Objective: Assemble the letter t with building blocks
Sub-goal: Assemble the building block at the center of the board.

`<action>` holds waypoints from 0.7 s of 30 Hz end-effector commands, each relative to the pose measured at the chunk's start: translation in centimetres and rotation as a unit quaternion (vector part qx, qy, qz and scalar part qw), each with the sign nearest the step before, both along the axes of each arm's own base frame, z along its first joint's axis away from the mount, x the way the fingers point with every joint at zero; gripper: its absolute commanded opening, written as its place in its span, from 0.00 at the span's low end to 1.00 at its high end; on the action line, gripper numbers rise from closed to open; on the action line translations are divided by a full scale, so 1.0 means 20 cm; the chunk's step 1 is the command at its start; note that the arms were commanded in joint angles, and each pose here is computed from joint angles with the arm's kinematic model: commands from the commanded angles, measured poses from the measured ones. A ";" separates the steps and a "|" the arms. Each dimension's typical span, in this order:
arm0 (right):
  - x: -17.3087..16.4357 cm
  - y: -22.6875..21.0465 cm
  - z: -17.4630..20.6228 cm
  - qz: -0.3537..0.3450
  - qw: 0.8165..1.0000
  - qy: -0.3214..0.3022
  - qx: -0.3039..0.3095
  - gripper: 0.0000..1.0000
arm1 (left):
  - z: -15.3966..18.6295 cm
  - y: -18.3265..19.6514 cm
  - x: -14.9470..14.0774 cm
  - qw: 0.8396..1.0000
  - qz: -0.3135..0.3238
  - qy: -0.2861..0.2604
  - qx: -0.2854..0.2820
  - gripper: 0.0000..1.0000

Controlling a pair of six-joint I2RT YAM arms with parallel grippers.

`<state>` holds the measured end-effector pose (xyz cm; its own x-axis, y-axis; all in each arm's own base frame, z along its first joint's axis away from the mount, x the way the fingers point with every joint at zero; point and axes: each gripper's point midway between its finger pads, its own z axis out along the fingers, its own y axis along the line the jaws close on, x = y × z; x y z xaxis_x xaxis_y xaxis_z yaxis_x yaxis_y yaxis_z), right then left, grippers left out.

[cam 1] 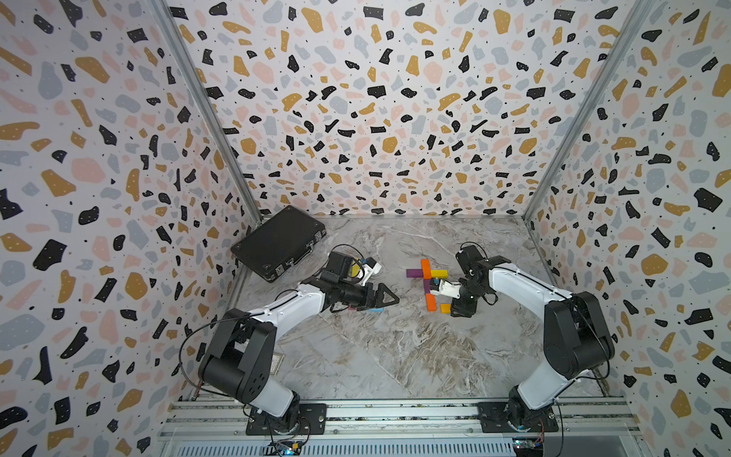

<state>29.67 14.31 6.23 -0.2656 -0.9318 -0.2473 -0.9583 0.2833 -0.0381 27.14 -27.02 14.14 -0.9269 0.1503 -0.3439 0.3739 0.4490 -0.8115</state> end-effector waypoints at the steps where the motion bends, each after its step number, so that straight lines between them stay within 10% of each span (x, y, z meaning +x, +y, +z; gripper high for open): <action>1: 0.03 -0.01 -0.02 -0.003 0.999 -0.036 -0.012 0.59 | 0.06 -0.02 0.04 1.000 -0.008 -0.021 -0.018 1.00; 21: 0.08 -0.03 -0.12 0.009 0.998 -0.057 -0.038 0.57 | 0.04 -0.01 0.06 1.000 -0.004 -0.017 -0.013 1.00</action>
<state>32.15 13.36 3.98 -0.2385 -0.9496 -0.2032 -0.9385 0.2792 -0.2032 27.23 -26.95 13.80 -0.9324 0.1505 -0.3285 0.3606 0.4447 -0.8199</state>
